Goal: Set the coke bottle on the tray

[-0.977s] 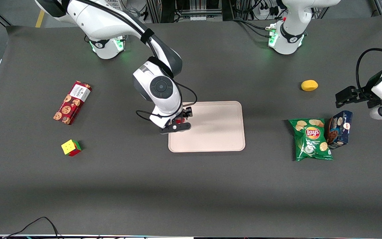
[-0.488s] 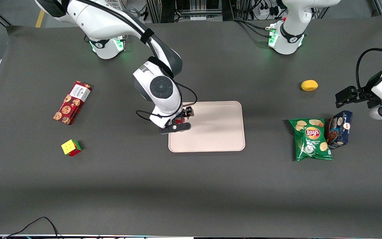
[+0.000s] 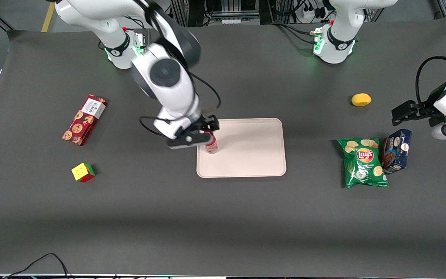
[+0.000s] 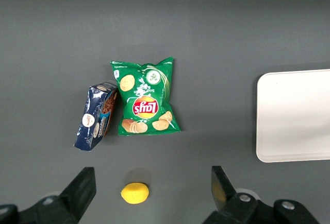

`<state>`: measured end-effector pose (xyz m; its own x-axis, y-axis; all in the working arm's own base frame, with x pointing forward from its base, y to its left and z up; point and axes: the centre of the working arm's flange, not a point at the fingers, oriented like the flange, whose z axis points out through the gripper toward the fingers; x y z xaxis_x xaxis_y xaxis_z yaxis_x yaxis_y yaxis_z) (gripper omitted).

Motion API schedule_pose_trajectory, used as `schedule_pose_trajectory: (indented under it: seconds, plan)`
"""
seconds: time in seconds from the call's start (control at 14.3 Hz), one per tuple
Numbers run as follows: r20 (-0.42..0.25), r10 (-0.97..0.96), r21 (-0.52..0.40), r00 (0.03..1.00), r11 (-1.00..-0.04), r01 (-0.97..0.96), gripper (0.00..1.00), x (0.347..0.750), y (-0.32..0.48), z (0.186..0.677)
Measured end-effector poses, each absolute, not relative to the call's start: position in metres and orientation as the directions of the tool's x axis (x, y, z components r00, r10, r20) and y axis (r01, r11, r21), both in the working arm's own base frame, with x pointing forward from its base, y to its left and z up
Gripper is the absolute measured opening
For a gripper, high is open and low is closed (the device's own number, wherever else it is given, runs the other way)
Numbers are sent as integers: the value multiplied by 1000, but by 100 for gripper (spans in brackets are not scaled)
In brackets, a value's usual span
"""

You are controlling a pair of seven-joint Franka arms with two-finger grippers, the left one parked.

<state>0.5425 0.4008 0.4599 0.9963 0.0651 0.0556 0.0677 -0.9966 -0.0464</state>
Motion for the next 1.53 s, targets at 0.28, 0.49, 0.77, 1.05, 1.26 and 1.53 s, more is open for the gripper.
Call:
schedule_pose_trajectory:
  seconds: [0.28, 0.49, 0.77, 1.05, 1.26, 1.53]
  plan:
    - [133, 40, -15, 990, -999, 42, 100, 539, 286, 597]
    - [112, 16, 22, 994, -1000, 13, 100, 550, 193, 620]
    - [72, -120, 38, 990, -992, -123, 100, 573, 104, 599]
    - [70, -207, 15, 976, -978, -208, 100, 578, 58, 601]
    - [67, -217, 15, 974, -976, -219, 100, 575, 28, 603]
    - [60, -239, 18, 969, -970, -241, 100, 574, -4, 600]
